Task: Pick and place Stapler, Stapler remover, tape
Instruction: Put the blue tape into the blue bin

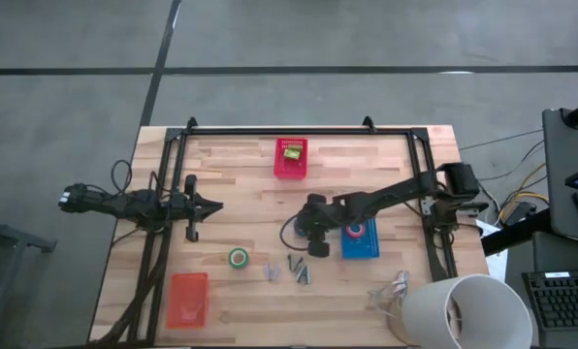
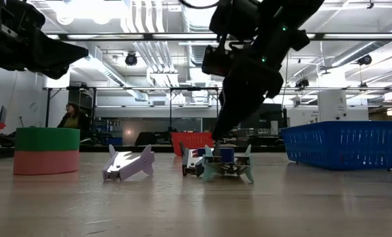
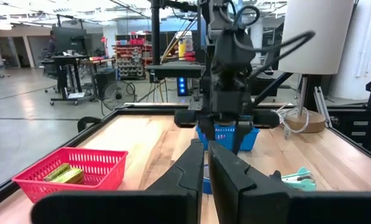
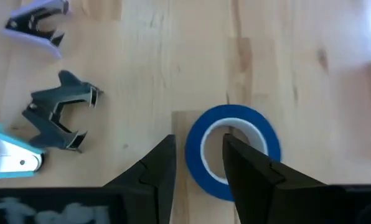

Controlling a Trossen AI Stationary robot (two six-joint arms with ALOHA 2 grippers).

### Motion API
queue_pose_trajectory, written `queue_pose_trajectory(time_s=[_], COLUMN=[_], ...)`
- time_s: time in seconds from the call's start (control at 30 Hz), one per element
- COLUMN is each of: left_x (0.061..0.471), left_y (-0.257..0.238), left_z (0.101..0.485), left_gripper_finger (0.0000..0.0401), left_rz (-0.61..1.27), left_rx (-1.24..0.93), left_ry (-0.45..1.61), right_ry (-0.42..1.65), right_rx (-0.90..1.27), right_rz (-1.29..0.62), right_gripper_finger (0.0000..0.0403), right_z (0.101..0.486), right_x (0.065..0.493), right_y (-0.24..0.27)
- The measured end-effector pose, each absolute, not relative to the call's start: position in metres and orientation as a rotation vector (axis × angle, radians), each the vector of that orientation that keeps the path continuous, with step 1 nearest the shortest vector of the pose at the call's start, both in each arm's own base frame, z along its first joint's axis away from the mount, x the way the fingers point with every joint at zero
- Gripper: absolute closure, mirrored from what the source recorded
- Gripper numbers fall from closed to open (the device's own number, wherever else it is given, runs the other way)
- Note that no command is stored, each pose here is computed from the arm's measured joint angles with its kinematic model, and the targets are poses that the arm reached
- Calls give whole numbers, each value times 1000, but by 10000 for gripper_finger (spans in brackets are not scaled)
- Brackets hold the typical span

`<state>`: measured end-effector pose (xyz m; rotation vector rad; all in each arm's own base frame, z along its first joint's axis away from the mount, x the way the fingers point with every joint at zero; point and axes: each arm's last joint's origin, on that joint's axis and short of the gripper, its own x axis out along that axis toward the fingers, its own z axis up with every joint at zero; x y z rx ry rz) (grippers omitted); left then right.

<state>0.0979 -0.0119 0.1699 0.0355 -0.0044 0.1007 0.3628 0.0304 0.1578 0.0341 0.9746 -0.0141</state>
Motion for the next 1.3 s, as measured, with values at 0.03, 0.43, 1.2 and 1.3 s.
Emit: queue_pose_trajectory(time_s=[0.03, 0.43, 1.2, 1.3], left_x=[98, 98, 98, 98], left_y=[-12, -12, -12, -12], left_z=[170, 170, 170, 170], left_gripper_finger=[376, 376, 375, 375], left_rz=[101, 101, 100, 101], left_rx=[35, 36, 36, 36], left_ry=[-5, -4, -4, -4], right_ry=[989, 1053, 1062, 1065], right_rx=[33, 21, 19, 7], right_rz=[-13, -15, -16, -5], right_gripper_finger=[280, 281, 360, 365], right_z=[155, 142, 142, 146], right_x=[363, 363, 364, 365], right_y=[30, 30, 29, 30])
